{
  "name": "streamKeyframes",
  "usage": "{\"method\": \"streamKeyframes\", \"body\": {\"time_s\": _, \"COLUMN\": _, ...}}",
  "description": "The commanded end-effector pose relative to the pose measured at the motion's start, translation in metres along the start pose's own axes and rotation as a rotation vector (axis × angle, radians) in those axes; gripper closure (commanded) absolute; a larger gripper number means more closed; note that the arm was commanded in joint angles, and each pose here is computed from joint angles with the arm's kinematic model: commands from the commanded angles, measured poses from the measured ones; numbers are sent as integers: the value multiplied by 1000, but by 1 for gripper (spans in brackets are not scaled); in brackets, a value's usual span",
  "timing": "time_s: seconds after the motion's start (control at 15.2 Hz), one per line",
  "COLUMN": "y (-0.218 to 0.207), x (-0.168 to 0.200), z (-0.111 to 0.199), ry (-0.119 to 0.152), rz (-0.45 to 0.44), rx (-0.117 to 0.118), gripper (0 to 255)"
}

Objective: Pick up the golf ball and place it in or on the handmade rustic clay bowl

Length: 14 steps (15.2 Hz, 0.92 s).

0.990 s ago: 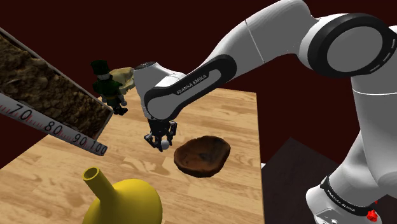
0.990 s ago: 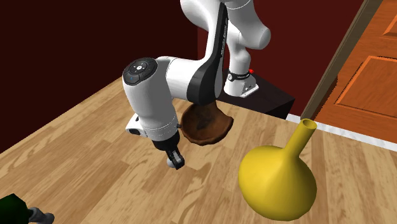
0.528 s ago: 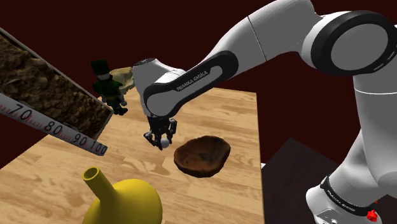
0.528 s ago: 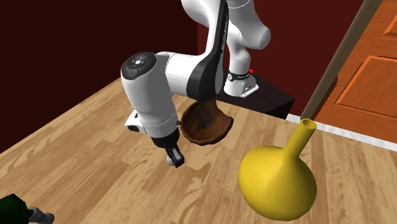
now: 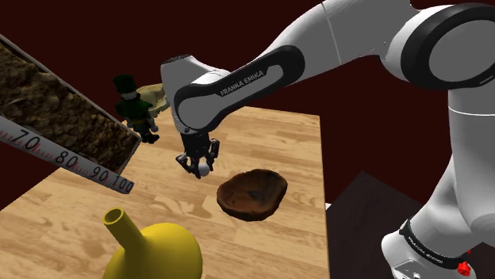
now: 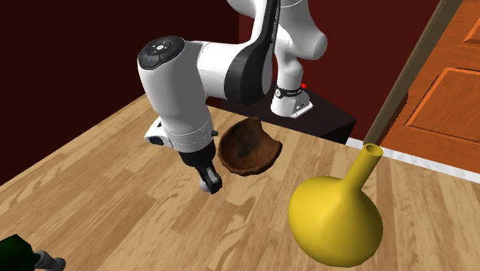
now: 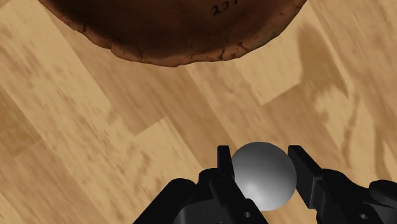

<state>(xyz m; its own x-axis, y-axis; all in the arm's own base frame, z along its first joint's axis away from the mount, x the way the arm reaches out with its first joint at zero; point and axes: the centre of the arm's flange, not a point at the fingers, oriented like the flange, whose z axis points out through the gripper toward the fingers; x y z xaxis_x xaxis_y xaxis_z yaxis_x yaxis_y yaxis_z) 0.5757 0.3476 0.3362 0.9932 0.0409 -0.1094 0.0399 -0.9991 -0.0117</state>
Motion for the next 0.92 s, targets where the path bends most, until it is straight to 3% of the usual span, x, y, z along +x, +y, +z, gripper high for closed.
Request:
{"method": "streamKeyframes", "body": {"time_s": 0.0, "y": 0, "x": -1, "z": -11, "ry": 0, "rz": 0, "rx": 0, "gripper": 255}}
{"method": "streamKeyframes", "body": {"time_s": 0.86, "y": -1, "x": -8, "z": -79, "ry": 0, "rz": 0, "rx": 0, "gripper": 255}}
